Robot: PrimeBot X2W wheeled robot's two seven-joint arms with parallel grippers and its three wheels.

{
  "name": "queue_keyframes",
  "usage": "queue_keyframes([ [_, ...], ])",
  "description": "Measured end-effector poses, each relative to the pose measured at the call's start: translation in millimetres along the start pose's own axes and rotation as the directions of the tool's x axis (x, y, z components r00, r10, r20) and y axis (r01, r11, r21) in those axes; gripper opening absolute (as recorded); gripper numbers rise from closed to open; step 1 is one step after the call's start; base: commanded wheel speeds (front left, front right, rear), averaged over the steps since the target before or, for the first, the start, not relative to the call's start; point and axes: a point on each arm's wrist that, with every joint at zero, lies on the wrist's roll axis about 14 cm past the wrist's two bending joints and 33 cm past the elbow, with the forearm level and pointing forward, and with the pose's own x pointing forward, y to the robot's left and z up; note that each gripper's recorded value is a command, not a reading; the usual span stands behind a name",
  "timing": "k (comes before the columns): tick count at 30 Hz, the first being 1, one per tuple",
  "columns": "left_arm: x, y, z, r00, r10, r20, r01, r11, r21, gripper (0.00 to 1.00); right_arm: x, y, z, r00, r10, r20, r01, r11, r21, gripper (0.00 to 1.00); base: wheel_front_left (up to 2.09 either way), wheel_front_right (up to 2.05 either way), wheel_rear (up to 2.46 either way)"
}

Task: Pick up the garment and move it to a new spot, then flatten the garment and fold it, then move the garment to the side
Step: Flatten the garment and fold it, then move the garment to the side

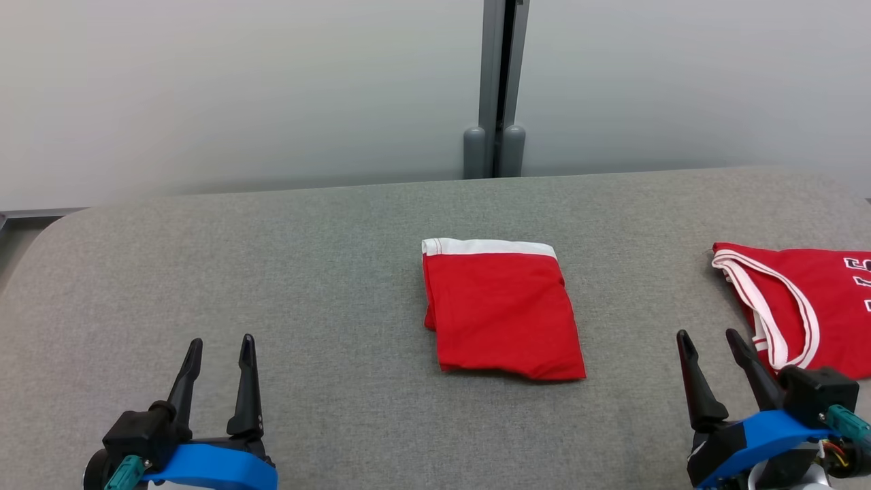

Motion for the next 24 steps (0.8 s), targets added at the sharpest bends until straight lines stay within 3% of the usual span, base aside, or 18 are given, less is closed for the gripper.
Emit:
queue_keyframes([
  [18,-0.4,-1.7,-5.2,1.0,0.001,-0.014,-0.001,1.0,-0.008,1.0,0.0,5.7,-9.7,0.999,0.008,-0.044,-0.007,1.0,0.025,1.0,0.0,0.0,0.0],
  [24,7.1,-1.1,-11.4,1.0,0.003,-0.031,-0.003,1.0,-0.014,1.0,34.1,23.4,11.4,0.997,0.066,-0.034,-0.063,0.995,0.073,1.0,0.0,0.0,0.0],
])
